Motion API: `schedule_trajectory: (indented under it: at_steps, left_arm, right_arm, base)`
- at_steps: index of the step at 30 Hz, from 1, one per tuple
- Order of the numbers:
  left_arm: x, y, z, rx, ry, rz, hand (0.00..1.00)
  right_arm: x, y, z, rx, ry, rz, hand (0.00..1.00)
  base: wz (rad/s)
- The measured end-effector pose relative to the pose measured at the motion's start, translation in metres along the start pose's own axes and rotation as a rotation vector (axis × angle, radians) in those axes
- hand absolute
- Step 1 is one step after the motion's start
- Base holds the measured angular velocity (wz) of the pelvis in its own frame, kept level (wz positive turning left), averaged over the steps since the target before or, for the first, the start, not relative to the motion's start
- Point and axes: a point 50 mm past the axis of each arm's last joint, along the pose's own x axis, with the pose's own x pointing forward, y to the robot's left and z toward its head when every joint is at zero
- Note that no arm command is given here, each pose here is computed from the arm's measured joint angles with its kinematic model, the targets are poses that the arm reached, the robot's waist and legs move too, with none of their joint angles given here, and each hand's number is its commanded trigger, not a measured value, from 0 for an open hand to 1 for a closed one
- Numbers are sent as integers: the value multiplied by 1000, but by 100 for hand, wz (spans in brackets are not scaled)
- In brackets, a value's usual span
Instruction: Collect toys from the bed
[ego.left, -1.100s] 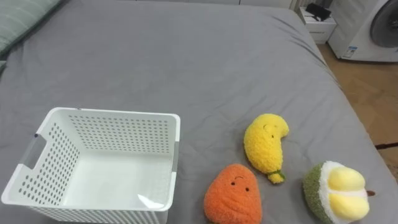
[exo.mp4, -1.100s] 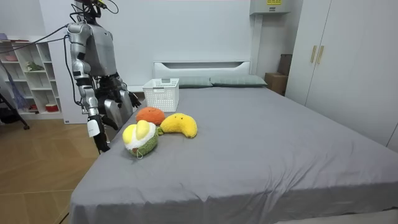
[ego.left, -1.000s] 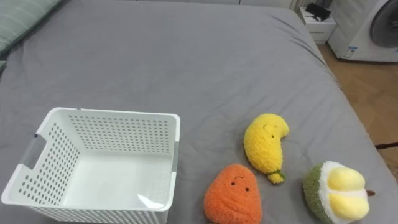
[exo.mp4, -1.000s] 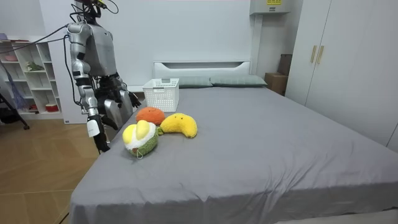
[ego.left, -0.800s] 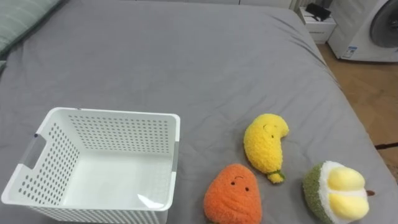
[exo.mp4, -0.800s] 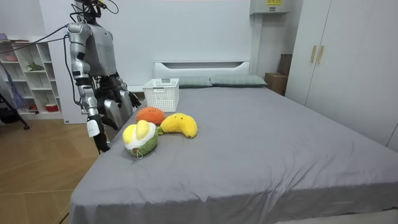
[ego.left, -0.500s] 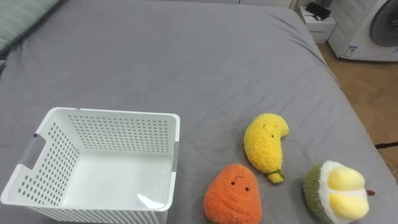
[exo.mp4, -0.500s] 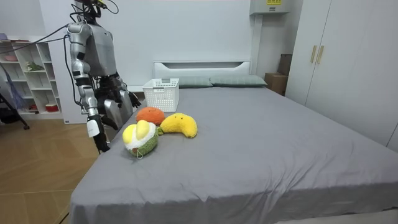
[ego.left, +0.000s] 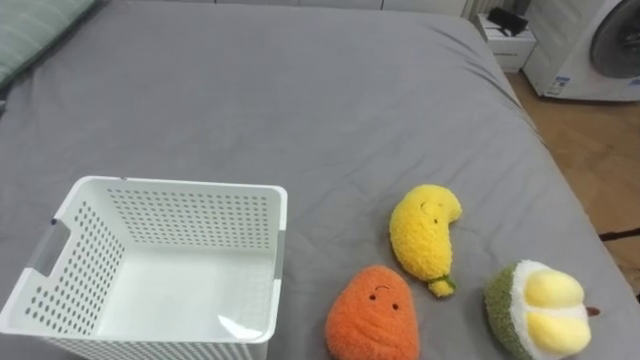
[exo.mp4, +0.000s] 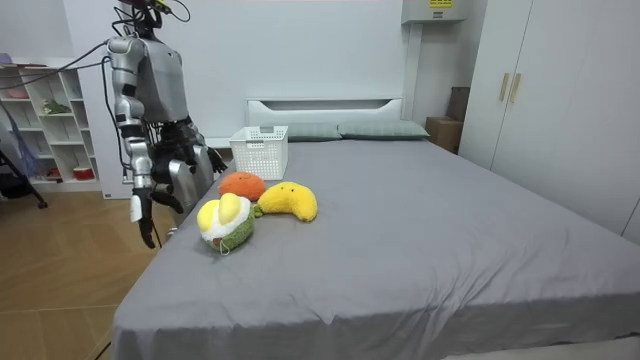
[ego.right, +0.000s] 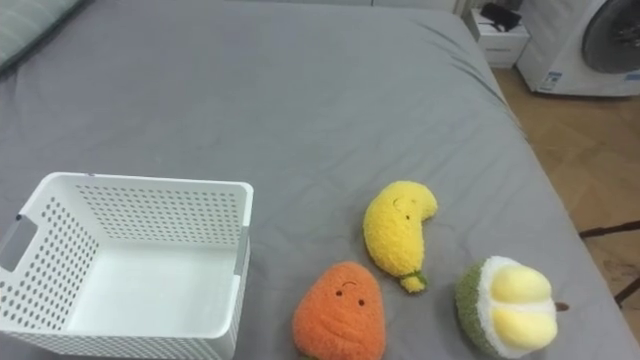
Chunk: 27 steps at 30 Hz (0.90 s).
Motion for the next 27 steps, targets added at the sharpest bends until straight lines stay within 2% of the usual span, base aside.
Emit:
schedule_trajectory:
  at_steps: [6,10,15,20,27]
  left_arm:
    - [0,5,-7,4,23,15,0]
    - [0,8,-7,12,19,27,0]
    - [1,12,-5,37,-1,34,0]
    - [1,11,2,50,-29,25,0]
    - [2,11,10,68,-60,10,0]
  right_arm:
    - [1,-21,6,96,14,-171,0]
    - [-1,-22,49,72,-140,-249,0]
    - [-13,-5,106,39,-367,-251,0]
    - [-47,26,162,38,-663,-169,0]
    - [-101,63,198,-11,-976,-2,0]
  base:
    - [-4]
    - [-8]
    - [-3]
    - [-2]
    - [1]
